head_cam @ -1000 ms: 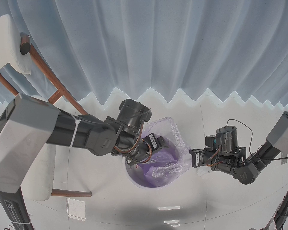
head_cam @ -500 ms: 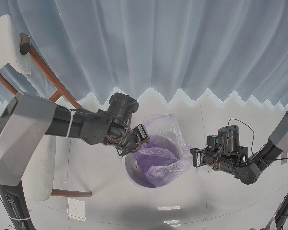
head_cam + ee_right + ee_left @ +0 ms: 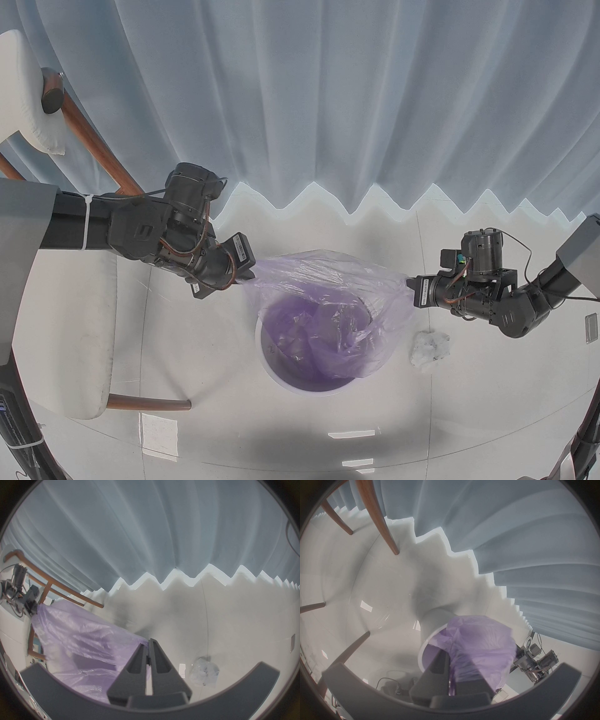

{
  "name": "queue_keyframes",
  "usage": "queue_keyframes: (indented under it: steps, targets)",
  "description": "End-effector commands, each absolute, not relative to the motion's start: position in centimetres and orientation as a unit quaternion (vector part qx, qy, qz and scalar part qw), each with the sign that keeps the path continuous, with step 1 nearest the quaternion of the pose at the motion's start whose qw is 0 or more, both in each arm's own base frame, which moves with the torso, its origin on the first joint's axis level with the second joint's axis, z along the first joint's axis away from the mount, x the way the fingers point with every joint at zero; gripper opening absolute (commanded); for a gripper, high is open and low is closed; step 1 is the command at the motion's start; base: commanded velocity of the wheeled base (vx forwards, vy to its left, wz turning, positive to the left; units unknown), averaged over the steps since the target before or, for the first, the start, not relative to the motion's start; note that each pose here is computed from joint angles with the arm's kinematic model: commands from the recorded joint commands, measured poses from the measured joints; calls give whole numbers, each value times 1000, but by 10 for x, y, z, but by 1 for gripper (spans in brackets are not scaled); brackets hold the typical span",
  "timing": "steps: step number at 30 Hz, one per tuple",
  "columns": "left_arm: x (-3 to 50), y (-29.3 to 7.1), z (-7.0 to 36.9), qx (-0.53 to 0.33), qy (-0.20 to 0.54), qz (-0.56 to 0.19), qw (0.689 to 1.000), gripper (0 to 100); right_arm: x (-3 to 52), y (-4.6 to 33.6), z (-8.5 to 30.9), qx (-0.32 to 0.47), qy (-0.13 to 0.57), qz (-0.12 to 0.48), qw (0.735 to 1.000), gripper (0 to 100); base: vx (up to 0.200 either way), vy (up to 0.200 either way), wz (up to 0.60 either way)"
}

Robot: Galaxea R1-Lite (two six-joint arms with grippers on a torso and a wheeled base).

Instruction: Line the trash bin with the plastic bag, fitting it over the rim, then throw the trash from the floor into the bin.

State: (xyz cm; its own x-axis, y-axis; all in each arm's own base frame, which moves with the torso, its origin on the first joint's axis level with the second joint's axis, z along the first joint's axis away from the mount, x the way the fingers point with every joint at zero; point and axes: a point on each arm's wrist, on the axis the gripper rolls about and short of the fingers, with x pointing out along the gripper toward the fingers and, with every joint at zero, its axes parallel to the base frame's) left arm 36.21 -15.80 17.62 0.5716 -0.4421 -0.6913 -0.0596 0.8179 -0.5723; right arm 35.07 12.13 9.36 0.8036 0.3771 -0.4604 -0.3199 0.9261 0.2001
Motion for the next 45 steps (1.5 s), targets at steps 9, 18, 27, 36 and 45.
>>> queue_keyframes:
  steps: [9,18,27,36,45]
  targets:
    - [399,-141,168,-307,435,-100,840,0,420,125,81,63,265,169,947,0,0,0,0]
    - [418,-140,149,-332,445,-88,827,0,436,133,71,58,280,167,944,0,0,0,0]
    - [418,-135,131,-329,467,-72,817,0,437,133,53,53,299,161,939,0,0,0,0]
    - [403,-131,110,-325,512,-75,791,0,426,130,38,47,327,159,931,0,0,0,0]
    - [413,-135,102,-334,487,-88,802,0,424,134,36,47,328,163,929,0,0,0,0]
